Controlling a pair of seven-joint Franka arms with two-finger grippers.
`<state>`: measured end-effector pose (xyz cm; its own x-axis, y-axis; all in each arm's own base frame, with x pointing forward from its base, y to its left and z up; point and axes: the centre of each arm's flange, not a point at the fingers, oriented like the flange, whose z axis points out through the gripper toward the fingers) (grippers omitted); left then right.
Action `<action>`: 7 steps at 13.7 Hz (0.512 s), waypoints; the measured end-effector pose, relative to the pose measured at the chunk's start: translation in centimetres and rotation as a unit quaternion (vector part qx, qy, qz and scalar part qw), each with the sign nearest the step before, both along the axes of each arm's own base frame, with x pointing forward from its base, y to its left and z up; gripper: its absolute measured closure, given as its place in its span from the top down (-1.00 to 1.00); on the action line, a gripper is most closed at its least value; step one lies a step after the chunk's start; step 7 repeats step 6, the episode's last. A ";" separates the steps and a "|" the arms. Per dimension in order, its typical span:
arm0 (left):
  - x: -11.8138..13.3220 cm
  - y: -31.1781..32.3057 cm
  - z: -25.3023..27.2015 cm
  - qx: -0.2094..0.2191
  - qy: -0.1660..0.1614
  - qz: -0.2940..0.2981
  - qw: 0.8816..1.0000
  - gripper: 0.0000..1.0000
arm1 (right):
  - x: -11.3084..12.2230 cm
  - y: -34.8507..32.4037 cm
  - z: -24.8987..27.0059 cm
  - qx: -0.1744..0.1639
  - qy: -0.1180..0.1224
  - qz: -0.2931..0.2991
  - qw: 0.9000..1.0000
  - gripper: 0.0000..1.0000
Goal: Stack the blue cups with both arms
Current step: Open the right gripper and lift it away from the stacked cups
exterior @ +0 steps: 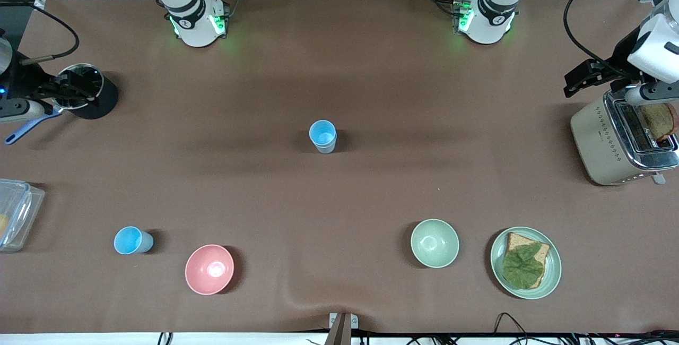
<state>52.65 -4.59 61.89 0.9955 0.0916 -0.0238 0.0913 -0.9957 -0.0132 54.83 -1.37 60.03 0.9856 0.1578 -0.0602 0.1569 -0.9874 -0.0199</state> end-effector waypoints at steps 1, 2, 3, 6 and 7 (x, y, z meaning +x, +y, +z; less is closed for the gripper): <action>0.0 0.0 0.1 0.000 -0.001 0.000 1.000 1.00 | 0.0 0.1 0.0 0.009 0.001 -0.001 1.000 1.00; 0.0 0.0 0.3 0.000 -0.002 0.000 1.000 1.00 | -0.1 0.3 0.0 0.015 0.003 -0.002 1.000 1.00; 0.0 0.0 0.4 0.000 -0.001 0.000 1.000 1.00 | -0.1 0.5 -0.1 0.017 0.006 -0.006 1.000 1.00; -0.1 0.0 0.6 0.000 0.000 0.000 1.000 1.00 | -0.5 0.6 0.3 0.020 0.009 -0.025 0.999 1.00; -0.1 0.0 0.6 0.000 0.000 0.000 1.000 1.00 | -0.5 0.6 0.3 0.020 0.009 -0.025 0.999 1.00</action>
